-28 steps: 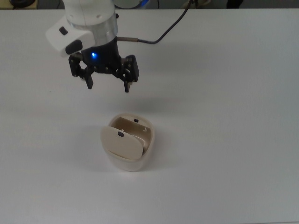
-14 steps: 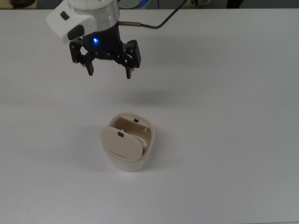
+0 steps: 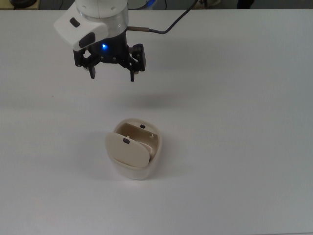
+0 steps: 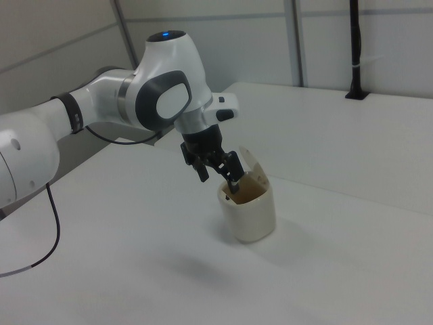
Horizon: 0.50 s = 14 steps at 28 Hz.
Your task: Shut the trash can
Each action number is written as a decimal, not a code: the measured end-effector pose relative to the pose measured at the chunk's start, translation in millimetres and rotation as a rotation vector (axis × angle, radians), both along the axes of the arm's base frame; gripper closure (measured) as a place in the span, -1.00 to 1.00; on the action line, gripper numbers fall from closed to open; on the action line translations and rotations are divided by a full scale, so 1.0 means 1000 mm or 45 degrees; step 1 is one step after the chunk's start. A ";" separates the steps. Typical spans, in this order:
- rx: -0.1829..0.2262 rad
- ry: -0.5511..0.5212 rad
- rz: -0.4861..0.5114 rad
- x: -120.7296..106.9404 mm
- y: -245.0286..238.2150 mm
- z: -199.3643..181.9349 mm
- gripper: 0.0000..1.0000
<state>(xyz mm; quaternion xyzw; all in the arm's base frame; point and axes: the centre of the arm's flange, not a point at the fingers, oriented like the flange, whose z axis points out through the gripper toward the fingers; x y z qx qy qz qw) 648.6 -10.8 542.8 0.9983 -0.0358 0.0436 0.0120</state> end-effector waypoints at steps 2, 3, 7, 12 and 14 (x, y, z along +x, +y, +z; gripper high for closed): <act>0.000 0.007 0.001 -0.001 0.000 -0.001 -1.00; 0.000 0.013 0.002 -0.001 0.000 -0.001 -1.00; 0.000 0.046 0.002 -0.004 0.000 -0.003 -1.00; 0.000 0.048 0.002 -0.004 0.000 -0.004 -1.00; 0.000 0.048 0.002 -0.004 0.000 -0.004 -1.00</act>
